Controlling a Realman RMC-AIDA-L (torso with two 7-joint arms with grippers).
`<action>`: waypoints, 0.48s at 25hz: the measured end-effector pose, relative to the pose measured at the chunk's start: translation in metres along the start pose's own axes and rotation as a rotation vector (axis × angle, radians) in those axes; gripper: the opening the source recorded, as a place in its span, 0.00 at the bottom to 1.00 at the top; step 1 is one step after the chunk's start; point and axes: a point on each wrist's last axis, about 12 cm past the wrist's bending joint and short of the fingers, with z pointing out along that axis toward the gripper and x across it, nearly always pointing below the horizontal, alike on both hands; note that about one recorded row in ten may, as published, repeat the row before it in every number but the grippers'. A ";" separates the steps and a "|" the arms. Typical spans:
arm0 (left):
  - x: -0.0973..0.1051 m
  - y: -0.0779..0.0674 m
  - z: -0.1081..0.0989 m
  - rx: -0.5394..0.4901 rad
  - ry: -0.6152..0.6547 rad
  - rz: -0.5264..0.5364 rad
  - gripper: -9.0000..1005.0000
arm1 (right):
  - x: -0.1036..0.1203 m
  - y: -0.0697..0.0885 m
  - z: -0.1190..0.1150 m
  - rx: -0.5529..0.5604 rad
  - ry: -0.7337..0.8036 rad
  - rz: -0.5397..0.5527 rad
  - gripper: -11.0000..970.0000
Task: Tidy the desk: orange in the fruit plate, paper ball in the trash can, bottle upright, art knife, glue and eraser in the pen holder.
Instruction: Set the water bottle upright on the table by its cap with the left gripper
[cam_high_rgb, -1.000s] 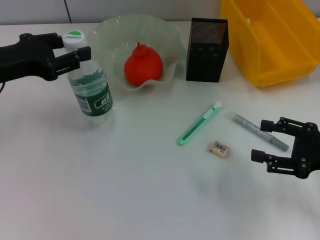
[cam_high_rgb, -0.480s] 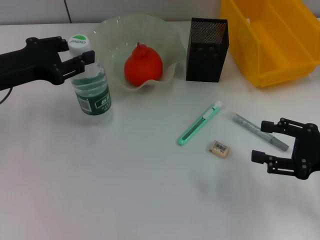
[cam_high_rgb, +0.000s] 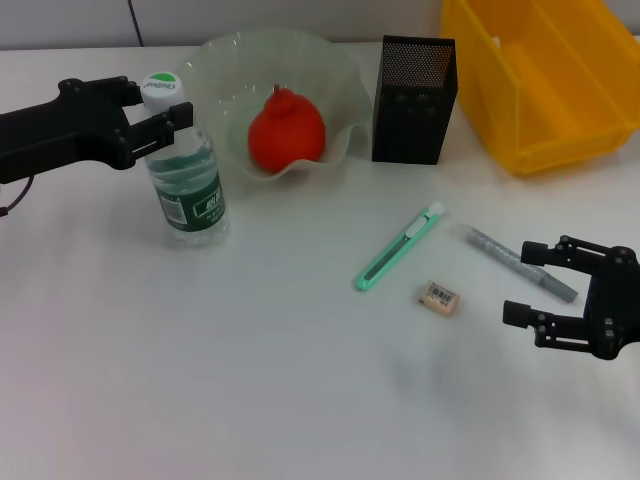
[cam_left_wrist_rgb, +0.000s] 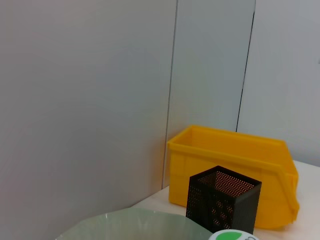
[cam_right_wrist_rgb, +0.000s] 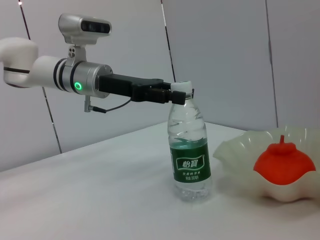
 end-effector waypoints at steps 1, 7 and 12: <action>0.000 0.000 0.000 0.000 0.000 0.000 0.44 | 0.000 0.000 0.000 0.000 0.000 0.000 0.82; 0.001 0.000 0.001 -0.001 0.002 0.007 0.44 | -0.001 -0.001 0.000 -0.002 -0.002 0.003 0.82; 0.003 -0.001 0.004 0.005 0.002 -0.002 0.44 | -0.002 -0.001 0.000 -0.003 -0.001 0.002 0.82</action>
